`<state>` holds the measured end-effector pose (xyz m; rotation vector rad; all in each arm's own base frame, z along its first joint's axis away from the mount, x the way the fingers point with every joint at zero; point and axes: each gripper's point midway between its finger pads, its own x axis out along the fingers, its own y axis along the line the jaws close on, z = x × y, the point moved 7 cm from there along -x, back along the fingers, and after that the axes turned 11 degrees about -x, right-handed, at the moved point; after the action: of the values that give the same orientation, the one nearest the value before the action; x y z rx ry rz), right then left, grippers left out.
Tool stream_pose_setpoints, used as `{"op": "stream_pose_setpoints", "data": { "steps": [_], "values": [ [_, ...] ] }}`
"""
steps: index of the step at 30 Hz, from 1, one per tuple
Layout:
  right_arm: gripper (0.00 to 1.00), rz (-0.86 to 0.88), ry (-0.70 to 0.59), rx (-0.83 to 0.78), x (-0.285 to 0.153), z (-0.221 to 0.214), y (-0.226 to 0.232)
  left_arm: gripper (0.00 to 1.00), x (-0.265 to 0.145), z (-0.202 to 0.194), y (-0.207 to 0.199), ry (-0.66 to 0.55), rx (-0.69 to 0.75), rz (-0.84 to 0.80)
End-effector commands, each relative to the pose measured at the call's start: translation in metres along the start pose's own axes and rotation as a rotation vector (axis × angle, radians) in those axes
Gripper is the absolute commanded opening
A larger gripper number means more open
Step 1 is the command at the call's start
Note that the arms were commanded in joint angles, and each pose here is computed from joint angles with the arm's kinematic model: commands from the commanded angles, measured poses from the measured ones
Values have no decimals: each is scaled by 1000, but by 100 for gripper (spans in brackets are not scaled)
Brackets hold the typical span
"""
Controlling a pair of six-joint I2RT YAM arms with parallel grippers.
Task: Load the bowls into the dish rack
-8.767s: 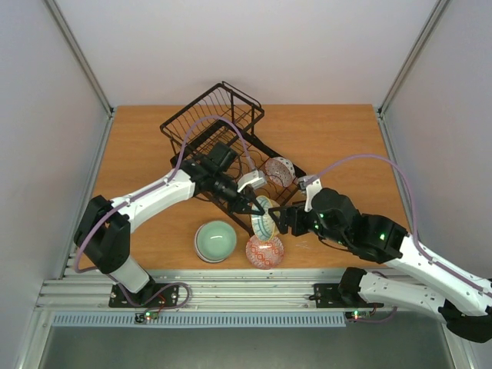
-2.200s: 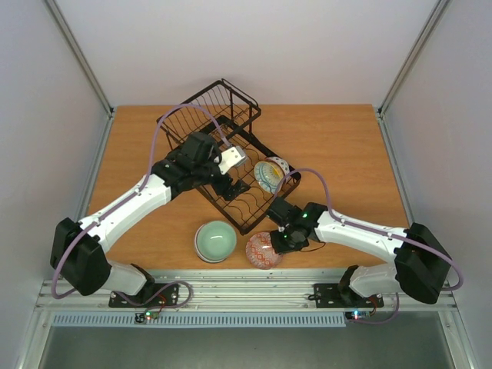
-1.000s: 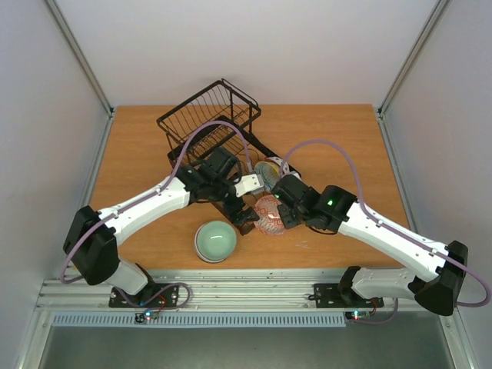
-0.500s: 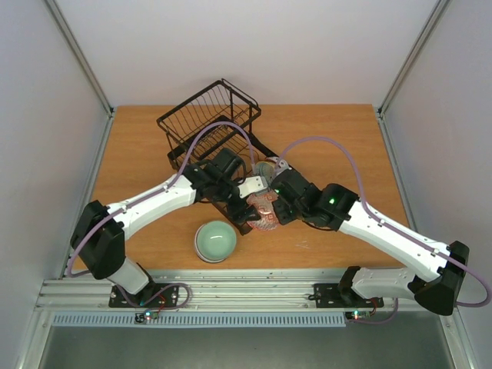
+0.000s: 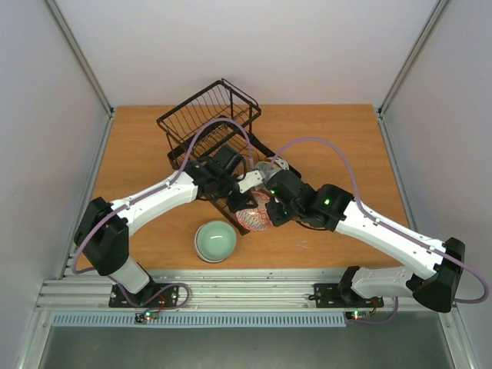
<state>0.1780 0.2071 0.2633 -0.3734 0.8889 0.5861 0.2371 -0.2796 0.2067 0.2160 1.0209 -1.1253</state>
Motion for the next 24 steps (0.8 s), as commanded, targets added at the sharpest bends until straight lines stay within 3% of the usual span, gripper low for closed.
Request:
{"op": "stream_pose_setpoints", "data": {
  "steps": [1, 4, 7, 12, 18, 24],
  "values": [
    [16, -29, -141, 37, -21, 14, -9, 1, -3, 3, -16, -17, 135, -62],
    [53, 3, -196, 65, -30, 5, -11, 1, -7, 3, -20, -43, 146, -85],
    [72, 69, -242, 85, -38, -6, -9, 0, -11, 3, -27, -61, 158, -150],
    [78, 203, -270, 138, -40, -25, 0, 0, -15, 1, -35, -85, 175, -251],
    [80, 431, -276, 171, -31, -43, 20, 0, -28, -1, -48, -129, 205, -412],
    [80, 536, -345, 196, -33, -52, 26, 1, -42, 0, -51, -170, 196, -534]
  ]
}}
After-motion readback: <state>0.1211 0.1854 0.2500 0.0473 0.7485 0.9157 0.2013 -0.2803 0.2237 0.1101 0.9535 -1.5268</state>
